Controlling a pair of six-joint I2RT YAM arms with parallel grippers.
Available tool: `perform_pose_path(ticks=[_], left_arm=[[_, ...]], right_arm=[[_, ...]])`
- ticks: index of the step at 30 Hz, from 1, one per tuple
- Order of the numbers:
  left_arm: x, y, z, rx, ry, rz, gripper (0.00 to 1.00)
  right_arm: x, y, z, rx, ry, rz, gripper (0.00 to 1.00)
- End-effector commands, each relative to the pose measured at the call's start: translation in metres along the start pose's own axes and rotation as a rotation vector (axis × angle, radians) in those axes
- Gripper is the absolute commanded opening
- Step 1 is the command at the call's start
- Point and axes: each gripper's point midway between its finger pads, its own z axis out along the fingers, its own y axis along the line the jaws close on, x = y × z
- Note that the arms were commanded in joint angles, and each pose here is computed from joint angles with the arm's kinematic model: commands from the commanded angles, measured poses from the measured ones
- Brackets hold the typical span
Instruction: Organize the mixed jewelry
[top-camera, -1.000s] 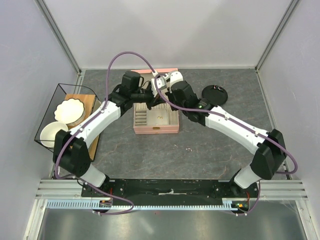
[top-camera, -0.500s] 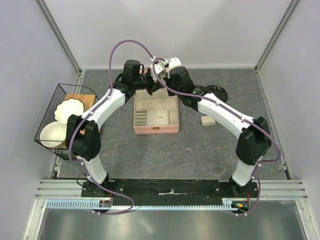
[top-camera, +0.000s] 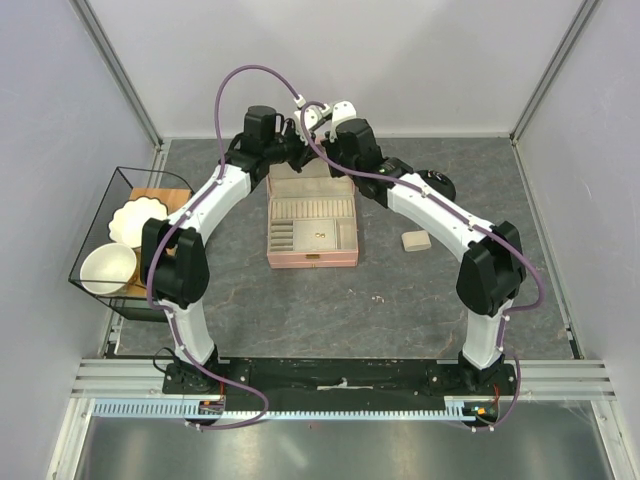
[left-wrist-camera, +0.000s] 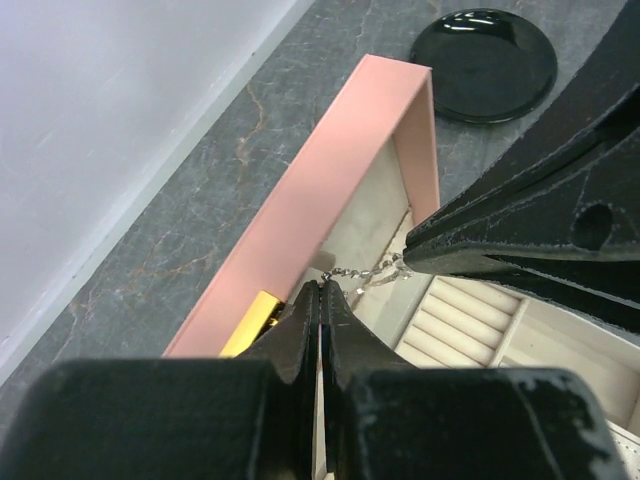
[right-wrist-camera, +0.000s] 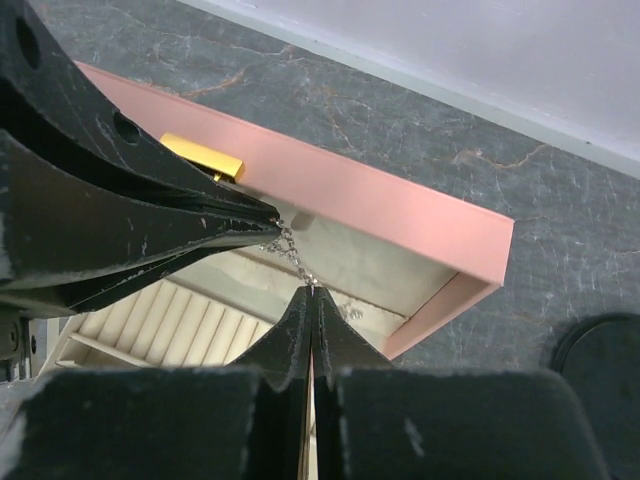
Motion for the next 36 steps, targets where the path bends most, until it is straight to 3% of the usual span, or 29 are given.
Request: perform_pose_path(ticks=[1, 36], left_arm=[[-0.027, 0.017, 0.0, -0.058, -0.059, 0.005, 0.01], [-0.038, 0.022, -0.042, -0.157, -0.04, 0.007, 0.02]], right_arm=[[-0.029, -0.001, 0.003, -0.002, -0.072, 0.0, 0.0], [-0.033, -0.014, 0.007, 0.047, -0.098, -0.012, 0.0]])
